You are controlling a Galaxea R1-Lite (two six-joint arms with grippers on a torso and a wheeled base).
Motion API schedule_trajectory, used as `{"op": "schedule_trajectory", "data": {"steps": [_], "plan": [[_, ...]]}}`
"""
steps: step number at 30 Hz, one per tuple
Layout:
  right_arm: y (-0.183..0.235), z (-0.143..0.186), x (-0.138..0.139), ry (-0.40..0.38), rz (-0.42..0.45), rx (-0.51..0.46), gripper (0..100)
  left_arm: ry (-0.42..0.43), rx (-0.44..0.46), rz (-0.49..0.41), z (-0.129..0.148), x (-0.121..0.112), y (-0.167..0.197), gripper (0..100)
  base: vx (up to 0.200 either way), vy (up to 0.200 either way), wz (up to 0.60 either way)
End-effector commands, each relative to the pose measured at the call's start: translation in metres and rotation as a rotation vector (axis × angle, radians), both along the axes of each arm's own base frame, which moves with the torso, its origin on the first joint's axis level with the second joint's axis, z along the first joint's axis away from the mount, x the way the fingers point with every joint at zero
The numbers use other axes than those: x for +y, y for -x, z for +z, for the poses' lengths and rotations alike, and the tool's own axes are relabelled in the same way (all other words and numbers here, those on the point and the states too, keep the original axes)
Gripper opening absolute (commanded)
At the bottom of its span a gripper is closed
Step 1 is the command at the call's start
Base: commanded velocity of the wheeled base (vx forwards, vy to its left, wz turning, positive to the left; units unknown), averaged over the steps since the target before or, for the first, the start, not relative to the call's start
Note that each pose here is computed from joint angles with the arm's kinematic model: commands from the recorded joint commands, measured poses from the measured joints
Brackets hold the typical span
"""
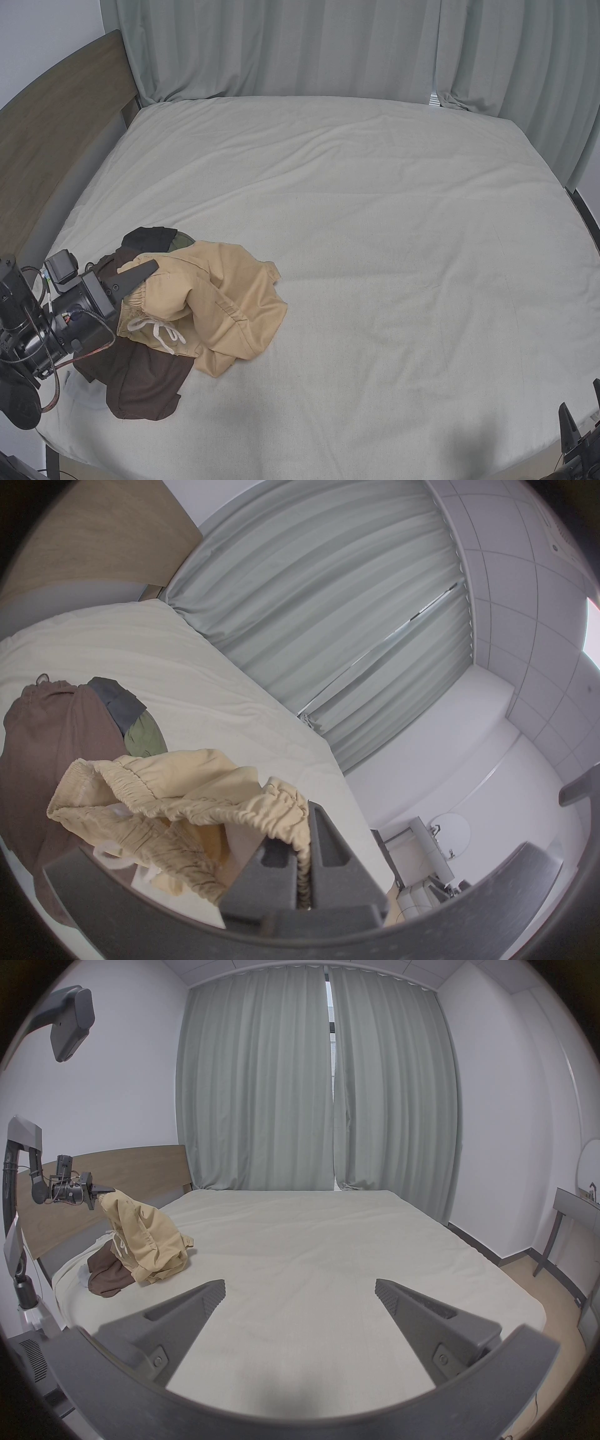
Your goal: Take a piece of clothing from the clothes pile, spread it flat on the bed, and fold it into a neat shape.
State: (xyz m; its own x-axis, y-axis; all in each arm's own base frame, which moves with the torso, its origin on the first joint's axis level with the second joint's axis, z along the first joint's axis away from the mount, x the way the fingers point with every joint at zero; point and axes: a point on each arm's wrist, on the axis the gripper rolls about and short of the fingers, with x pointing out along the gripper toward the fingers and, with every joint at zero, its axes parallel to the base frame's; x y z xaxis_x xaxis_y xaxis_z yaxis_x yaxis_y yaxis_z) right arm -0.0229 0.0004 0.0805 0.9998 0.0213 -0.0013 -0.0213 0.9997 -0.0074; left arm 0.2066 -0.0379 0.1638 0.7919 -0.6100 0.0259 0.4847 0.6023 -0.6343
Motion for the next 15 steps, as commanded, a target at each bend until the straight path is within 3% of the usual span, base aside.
{"op": "schedule_trajectory", "data": {"steps": [1, 5, 15], "plan": [[0.000, -0.005, 0.000, 0.000, 0.000, 0.002, 100, 0.059, -0.017, -0.028, 0.012, -0.020, 0.006, 0, 0.000, 0.000, 0.00], [0.000, -0.005, 0.000, 0.000, 0.000, 0.002, 100, 0.115, -0.026, -0.017, 0.022, -0.038, 0.006, 0, 0.000, 0.000, 0.00], [0.000, -0.005, 0.000, 0.000, 0.002, 0.002, 100, 0.161, -0.044, -0.010, 0.032, -0.075, 0.006, 0, 0.000, 0.000, 0.00]]}}
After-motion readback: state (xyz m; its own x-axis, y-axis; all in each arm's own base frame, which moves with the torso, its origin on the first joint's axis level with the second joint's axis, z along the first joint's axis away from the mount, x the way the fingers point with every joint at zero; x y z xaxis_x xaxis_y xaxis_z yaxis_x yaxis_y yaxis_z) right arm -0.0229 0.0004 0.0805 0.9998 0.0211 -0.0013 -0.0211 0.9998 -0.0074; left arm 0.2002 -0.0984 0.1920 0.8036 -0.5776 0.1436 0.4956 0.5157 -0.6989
